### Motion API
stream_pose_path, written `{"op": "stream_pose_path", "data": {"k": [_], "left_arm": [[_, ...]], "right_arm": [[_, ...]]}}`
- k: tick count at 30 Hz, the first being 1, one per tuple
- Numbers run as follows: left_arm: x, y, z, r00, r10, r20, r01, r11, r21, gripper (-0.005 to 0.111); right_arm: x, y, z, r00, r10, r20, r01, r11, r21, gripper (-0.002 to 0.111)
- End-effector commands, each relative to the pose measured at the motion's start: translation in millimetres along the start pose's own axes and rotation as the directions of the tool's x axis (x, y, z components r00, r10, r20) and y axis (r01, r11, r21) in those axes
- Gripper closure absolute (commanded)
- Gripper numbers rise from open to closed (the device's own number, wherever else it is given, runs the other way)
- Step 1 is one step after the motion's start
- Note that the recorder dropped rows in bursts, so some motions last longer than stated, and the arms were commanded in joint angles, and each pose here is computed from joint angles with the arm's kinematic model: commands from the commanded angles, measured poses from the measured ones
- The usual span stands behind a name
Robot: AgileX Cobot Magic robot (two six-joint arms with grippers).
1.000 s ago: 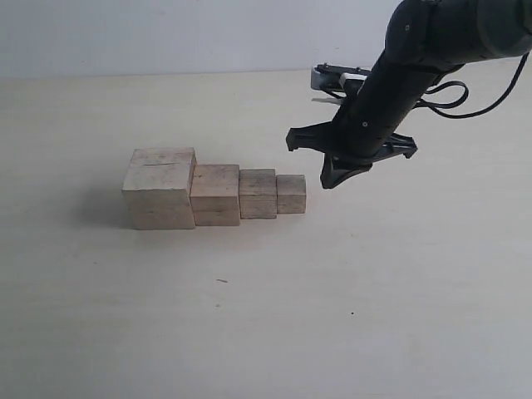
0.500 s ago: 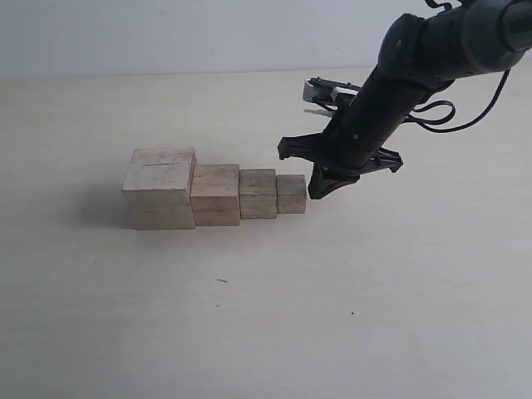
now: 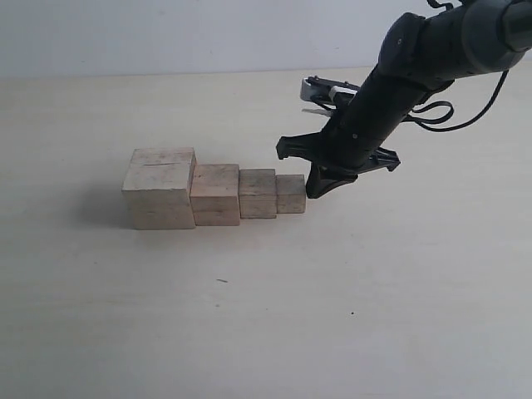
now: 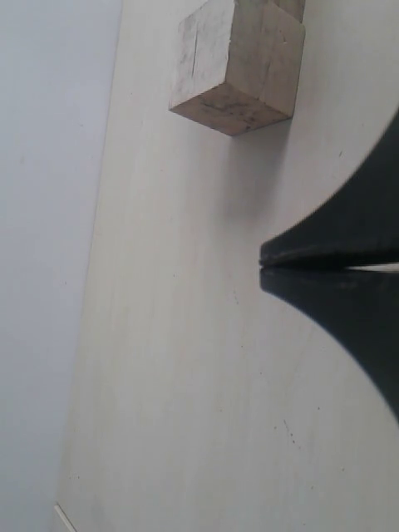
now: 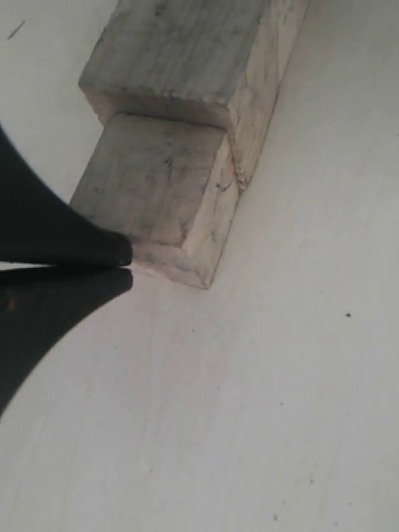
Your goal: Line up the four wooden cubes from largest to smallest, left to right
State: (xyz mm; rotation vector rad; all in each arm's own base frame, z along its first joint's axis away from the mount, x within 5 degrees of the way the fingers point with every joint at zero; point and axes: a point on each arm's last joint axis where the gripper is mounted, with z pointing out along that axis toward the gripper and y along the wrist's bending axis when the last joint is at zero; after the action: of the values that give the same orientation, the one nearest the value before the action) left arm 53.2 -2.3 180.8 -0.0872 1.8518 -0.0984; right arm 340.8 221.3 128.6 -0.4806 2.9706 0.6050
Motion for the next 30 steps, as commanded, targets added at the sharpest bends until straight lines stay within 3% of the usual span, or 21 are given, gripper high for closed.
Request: {"op": "stream_pose_path", "data": {"k": [1, 10, 19, 26, 30], "left_arm": [[0, -0.6, 0, 1.000, -0.006, 0.013, 0.006, 1.000, 0.010, 0.107], [0, -0.6, 0, 1.000, -0.006, 0.013, 0.006, 1.000, 0.010, 0.107], [0, -0.6, 0, 1.000, -0.006, 0.013, 0.006, 1.000, 0.010, 0.107], [0, -0.6, 0, 1.000, -0.006, 0.013, 0.006, 1.000, 0.010, 0.107], [0, -0.6, 0, 1.000, -0.006, 0.013, 0.006, 1.000, 0.010, 0.107]], "right_arm": [[0, 1, 0, 1.000, -0.003, 0.003, 0.003, 1.000, -0.010, 0.108], [0, 0, 0, 1.000, -0.014, 0.002, 0.014, 1.000, 0.000, 0.108], [-2, -1, -27, 0.997, -0.061, 0.052, 0.055, 0.992, 0.117, 0.108], [1, 13, -68, 0.978, -0.088, 0.187, 0.071, 0.992, 0.100, 0.108], [33, 22, -114, 0.931, -0.078, 0.357, 0.058, 0.996, 0.066, 0.108]]}}
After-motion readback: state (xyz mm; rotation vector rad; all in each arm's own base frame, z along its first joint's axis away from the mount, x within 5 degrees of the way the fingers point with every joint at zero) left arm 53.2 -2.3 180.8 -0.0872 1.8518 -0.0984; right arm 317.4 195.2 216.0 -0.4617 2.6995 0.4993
